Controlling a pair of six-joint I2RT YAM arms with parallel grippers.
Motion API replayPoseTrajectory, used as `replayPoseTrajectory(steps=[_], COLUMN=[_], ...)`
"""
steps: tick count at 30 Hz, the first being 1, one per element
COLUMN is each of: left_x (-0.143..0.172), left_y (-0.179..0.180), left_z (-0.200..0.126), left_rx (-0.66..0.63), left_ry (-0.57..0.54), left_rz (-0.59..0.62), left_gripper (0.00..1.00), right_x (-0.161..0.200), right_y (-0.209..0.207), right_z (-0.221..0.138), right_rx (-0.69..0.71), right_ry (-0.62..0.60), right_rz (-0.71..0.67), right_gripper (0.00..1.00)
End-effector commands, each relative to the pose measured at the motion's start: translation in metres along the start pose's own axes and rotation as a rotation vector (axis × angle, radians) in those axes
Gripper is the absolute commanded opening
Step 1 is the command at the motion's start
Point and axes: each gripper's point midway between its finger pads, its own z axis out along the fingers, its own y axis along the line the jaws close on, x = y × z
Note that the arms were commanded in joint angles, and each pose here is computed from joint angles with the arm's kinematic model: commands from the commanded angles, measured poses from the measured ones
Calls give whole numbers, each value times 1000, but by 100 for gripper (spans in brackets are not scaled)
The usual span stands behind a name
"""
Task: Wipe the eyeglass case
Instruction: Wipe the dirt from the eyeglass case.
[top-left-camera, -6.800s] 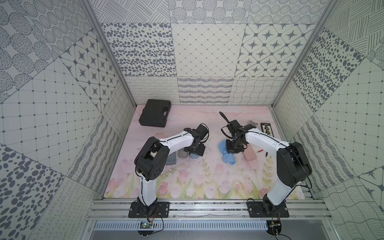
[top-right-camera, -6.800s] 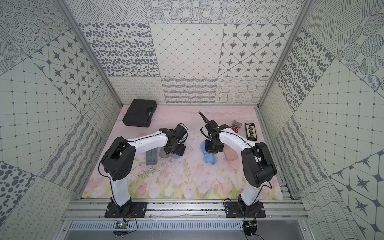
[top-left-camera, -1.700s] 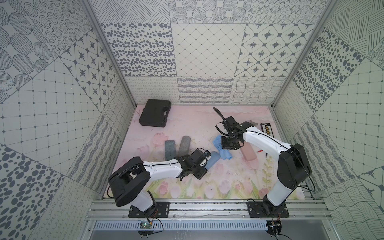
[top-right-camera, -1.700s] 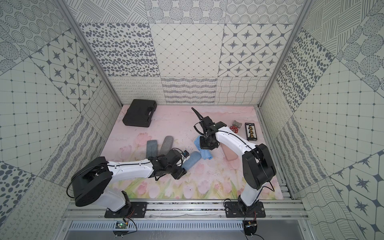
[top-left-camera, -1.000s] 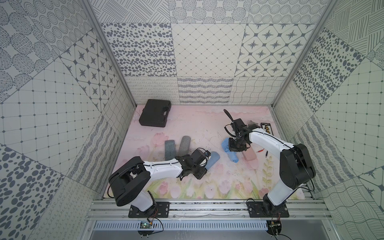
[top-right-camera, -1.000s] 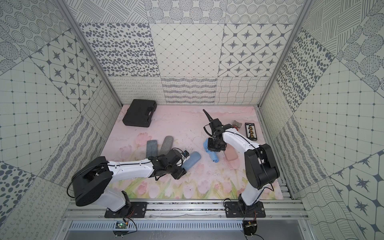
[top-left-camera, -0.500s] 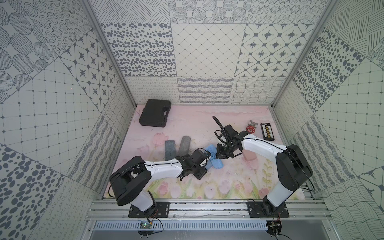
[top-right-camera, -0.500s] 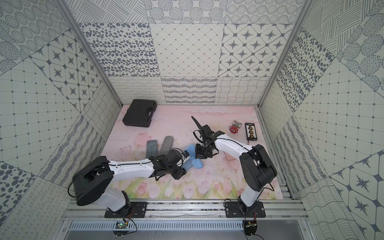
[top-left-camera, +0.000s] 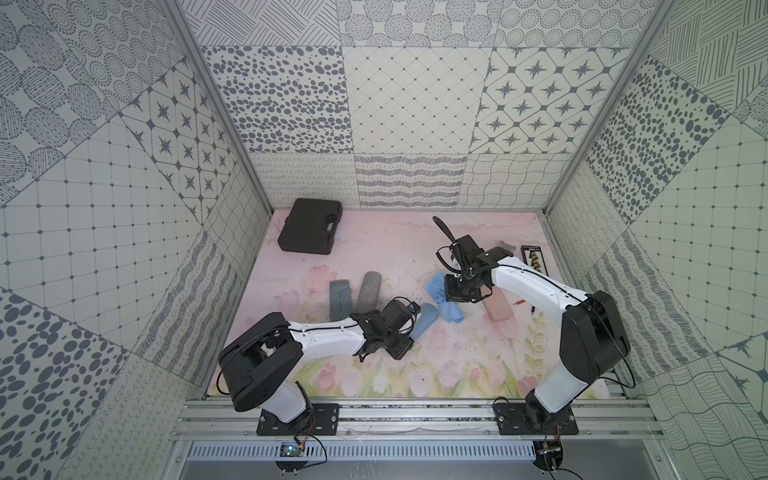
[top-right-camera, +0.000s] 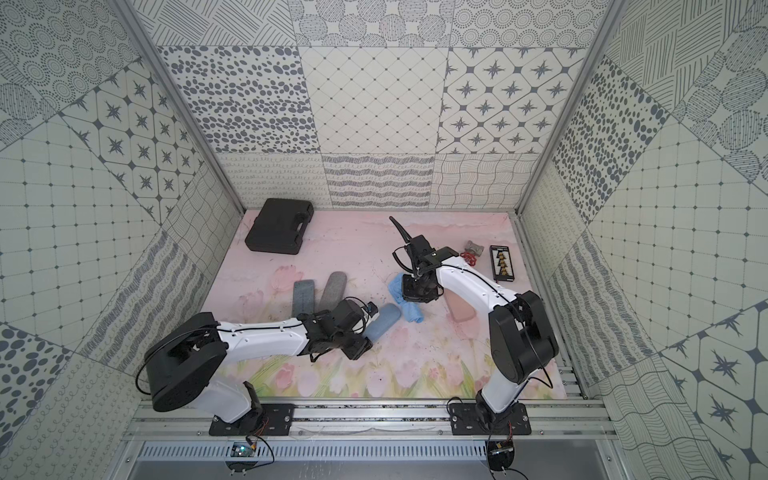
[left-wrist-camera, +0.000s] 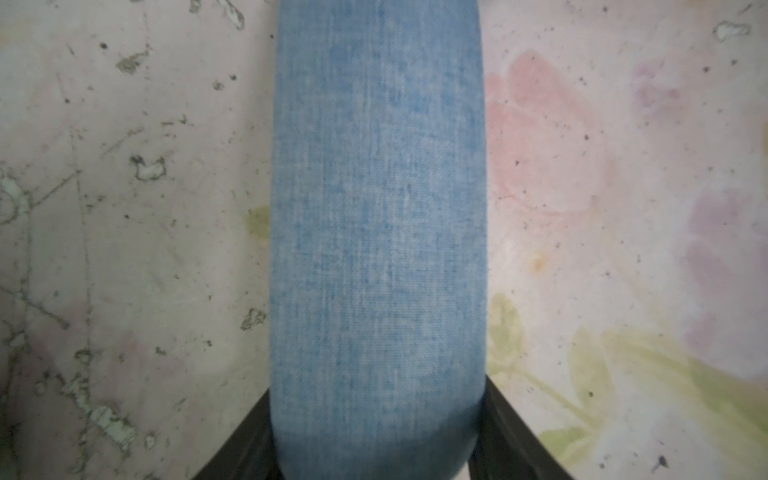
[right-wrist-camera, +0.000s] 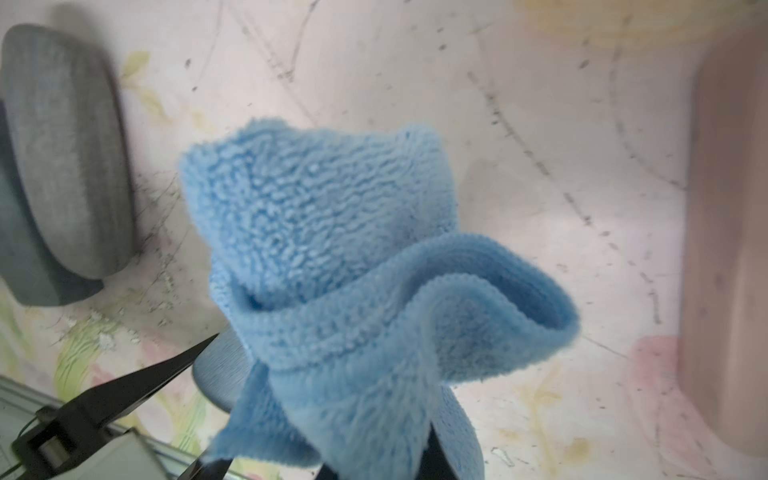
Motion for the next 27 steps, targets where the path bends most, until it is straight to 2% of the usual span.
replayPoseTrajectory(steps=[1,4,6,10,13,15,17,20,23,27], left_x=[4,6,8,8,6,5,4,4,4,5], left_y=[-3,-4,-3,-3,-2,-1,-1,0,2,4], left_z=[-1,-1,-1,-1,-1,0,0,-1,-4,-6], left_rx=[20,25,23,19,12,8,10,2,-9,-15], left_ry=[-3,0,7,4,0,-1,-2,-3,-10,-27], left_rz=[-26,-30,-25,-21,-16,-14,-10,-5,-6,-14], left_gripper=[19,19,19,19,19,19,19,19,19,19], right_x=[16,27,30,26,7,-9,-20,-17,5,34], right_y=[50,70,59,-13,-68,-78,-68,-30,18,80], right_z=[5,25,37,52,34,12,-5,-16,-9,15], right_rx=[-214,-371,-357,-191,85,193,196,84,-80,-430], right_ry=[45,112,130,129,57,0,-48,-48,17,148], right_rz=[64,157,179,229,149,77,37,-5,1,139], right_gripper=[0,0,0,0,0,0,0,0,0,0])
